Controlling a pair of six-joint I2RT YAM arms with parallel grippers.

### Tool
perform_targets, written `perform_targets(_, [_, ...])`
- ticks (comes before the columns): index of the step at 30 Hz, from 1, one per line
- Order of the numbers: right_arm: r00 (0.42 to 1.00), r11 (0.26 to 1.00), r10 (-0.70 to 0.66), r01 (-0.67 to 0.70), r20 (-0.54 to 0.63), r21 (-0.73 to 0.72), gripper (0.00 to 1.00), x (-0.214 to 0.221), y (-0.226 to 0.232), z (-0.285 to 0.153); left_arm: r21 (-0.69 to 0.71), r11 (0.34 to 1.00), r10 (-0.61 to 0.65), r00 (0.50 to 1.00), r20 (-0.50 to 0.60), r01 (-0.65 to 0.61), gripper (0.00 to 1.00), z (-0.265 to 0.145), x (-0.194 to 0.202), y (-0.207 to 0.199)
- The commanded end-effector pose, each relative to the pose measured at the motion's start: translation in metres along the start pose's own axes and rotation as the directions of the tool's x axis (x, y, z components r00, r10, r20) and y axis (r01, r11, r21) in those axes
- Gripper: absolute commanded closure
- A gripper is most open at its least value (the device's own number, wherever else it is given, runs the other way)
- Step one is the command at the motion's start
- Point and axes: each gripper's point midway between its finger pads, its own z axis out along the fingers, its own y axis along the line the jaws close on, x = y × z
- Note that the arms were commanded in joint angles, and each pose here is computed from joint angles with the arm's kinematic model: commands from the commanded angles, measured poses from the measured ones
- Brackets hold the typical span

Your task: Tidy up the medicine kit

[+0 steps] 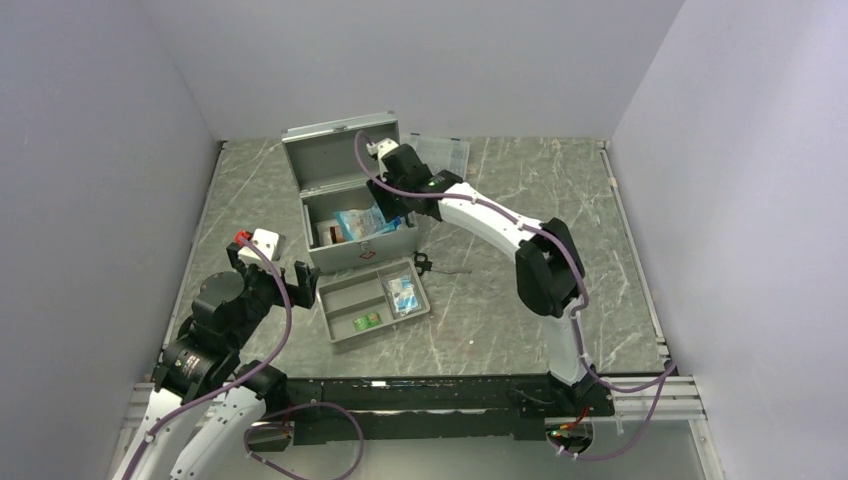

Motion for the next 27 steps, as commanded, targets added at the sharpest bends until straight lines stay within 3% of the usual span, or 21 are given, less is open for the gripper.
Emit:
perform_targets(1, [0.968,0.998,0.052,-0.057,0.244,0.012,0.41,-0.073,-0.007,-0.069,0.003,1.000,-0.012,0.999,0.032,0.011,0.01,-0.001,-0.010,-0.001])
perform_targets(7, [0.930,0.997,0.059,-0.074,0.363,0.028,0.39,-0.091,-0.016,-0.121,0.008,1.000,-0.010,1.000,0.023,0.010,0.01,0.001,-0.009,-0.002])
perform_targets(13, [0.909,0.993,0.031,-0.074,0.415,0.088,0.36,-0.070,-0.033,-0.163,0.007,1.000,-0.010,1.000,0.021,0.010,0.01,0.001,-0.008,-0.002])
perform_targets(17, [0.914,0.991,0.004,-0.058,0.407,0.120,0.34,-0.043,-0.041,-0.176,0.005,1.000,-0.010,1.000,0.021,0.010,0.01,0.002,-0.009,-0.001])
perform_targets(27, [0.961,0.981,-0.018,-0.036,0.274,0.192,0.33,0.038,-0.060,-0.163,-0.001,1.000,-0.008,1.000,0.003,0.008,0.01,0.005,-0.005,-0.001])
